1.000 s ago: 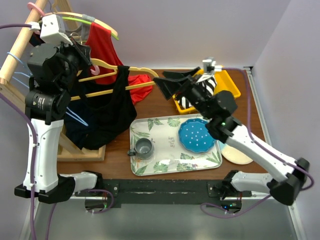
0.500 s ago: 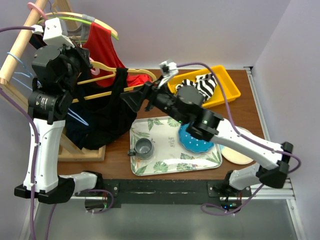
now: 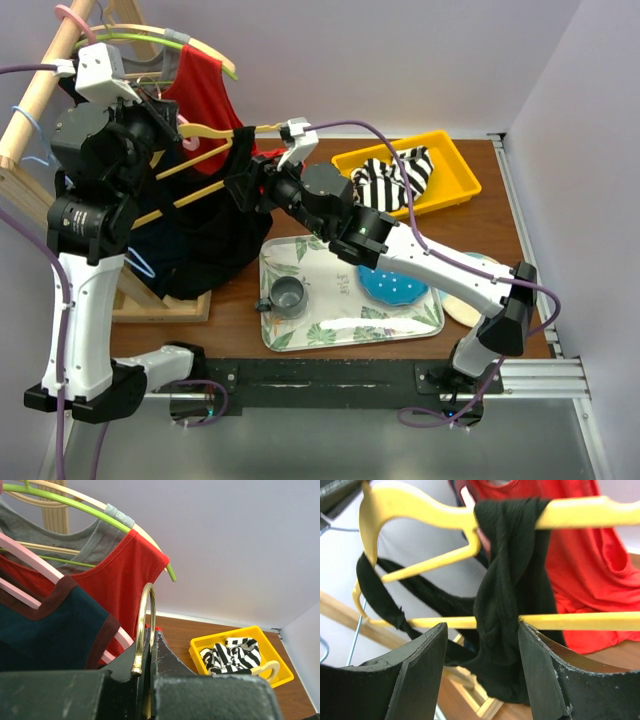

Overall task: Remove the tank top from the hanger
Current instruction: Move the tank top to the hanger.

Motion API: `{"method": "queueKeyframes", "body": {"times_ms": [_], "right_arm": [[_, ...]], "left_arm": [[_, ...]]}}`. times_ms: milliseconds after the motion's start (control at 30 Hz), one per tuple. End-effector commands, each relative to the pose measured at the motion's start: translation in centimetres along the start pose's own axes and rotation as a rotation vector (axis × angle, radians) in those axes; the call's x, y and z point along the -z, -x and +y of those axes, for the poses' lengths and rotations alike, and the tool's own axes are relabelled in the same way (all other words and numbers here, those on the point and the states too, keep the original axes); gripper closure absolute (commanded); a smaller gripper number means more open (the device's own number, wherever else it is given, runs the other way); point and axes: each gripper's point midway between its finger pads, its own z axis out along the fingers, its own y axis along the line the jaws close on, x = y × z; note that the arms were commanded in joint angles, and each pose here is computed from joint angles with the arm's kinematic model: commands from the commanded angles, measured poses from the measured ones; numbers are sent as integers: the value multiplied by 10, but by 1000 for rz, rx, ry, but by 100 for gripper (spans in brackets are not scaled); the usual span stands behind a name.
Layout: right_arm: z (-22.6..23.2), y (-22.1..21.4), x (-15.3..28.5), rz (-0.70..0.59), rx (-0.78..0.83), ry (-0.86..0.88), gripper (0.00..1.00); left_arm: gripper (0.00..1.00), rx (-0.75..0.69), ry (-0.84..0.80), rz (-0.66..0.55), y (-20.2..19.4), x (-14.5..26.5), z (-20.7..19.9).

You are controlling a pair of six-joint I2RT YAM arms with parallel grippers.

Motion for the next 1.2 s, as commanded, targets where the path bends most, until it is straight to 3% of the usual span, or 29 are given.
{"method": "queueKeyframes", "body": {"times_ms": [0,267,367,400,500,700,867,1000,1167], "right_arm": [[12,56,5,-164,-6,0,39],[9,59,-4,-177,13,-34,43],[7,60,-7,-177,40,-49,53],[6,61,-7,-177,58,-51,70],[-5,82,2,-226,117,-121,100],[-42,129,31,-309,207,-256,100],[-98,147,55,-358,142,-329,100],[-141,131,69,-335,128,-388,100],[-140,102,66,-289,65,-314,100]], "left_arm": [[100,26,-21,-66,16,3,-5],[100,20,-15,-81,20,7,-3],[100,21,-18,-83,21,8,-4],[100,17,-14,-81,20,8,-3],[100,2,6,-80,19,9,2],[100,-40,71,-71,17,9,15],[100,-53,124,-107,30,18,24],[100,-29,103,-132,42,25,18],[100,42,23,-168,54,32,2]]}}
